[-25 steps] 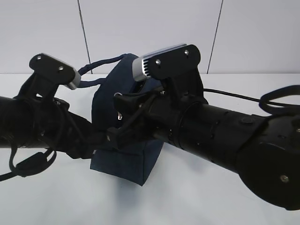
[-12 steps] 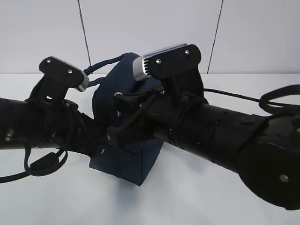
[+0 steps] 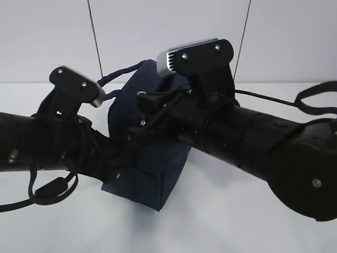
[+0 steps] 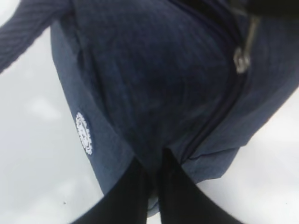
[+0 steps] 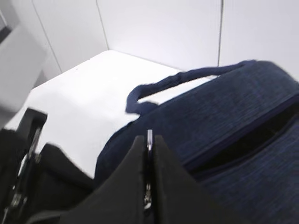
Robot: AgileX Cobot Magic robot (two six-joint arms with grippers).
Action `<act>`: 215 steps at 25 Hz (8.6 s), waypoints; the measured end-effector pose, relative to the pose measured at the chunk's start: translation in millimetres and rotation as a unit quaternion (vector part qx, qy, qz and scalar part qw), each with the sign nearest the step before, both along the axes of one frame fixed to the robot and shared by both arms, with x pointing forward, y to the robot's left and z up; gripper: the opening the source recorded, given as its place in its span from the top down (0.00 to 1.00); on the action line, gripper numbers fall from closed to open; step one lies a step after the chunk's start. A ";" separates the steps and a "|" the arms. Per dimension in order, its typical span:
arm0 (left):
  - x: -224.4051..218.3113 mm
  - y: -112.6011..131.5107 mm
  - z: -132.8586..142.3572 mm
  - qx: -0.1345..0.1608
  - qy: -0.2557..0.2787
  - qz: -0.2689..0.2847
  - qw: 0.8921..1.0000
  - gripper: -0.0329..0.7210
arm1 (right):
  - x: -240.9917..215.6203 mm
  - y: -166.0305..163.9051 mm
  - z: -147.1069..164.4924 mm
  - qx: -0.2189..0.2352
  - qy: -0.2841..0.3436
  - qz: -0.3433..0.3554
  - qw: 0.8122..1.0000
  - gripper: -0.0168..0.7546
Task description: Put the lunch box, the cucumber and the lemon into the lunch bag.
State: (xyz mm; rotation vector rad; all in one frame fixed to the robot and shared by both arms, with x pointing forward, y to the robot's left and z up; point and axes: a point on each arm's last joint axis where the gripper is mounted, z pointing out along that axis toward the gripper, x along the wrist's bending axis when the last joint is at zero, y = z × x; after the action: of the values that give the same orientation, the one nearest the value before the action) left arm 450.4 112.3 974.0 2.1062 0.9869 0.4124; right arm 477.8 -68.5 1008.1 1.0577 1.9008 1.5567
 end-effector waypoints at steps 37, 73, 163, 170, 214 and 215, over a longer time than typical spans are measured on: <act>-25.3 -2.9 -0.9 0.016 0.016 -0.037 0.999 0.95 | 99.9 -13.6 7.3 -0.074 -0.018 -0.062 0.995 1.00; -27.4 -1.2 1.4 0.003 0.031 -0.021 0.999 0.91 | 188.2 -10.9 -1.8 -0.122 0.076 -0.064 0.988 1.00; 107.7 0.9 66.4 -0.005 0.332 -0.038 0.942 0.96 | 209.4 -8.0 -4.6 -0.107 0.178 -0.053 0.977 1.00; 108.7 0.7 66.5 -0.004 0.322 -0.045 0.946 0.96 | 220.5 -23.5 -20.0 -0.055 0.251 -0.081 0.963 1.00; 104.1 0.8 66.6 0.007 0.328 -0.081 0.941 0.96 | 234.7 -19.1 -73.3 -0.065 0.352 -0.061 0.932 1.00; 103.9 0.8 66.6 0.007 0.329 -0.081 0.941 0.96 | 234.5 -19.0 -73.6 -0.065 0.354 -0.061 0.931 1.00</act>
State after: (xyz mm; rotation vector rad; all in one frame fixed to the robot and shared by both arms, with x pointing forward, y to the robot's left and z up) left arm 554.3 113.1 1040.6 2.3657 1.1518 -0.4030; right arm 712.3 -87.5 934.6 1.8051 2.2781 1.0230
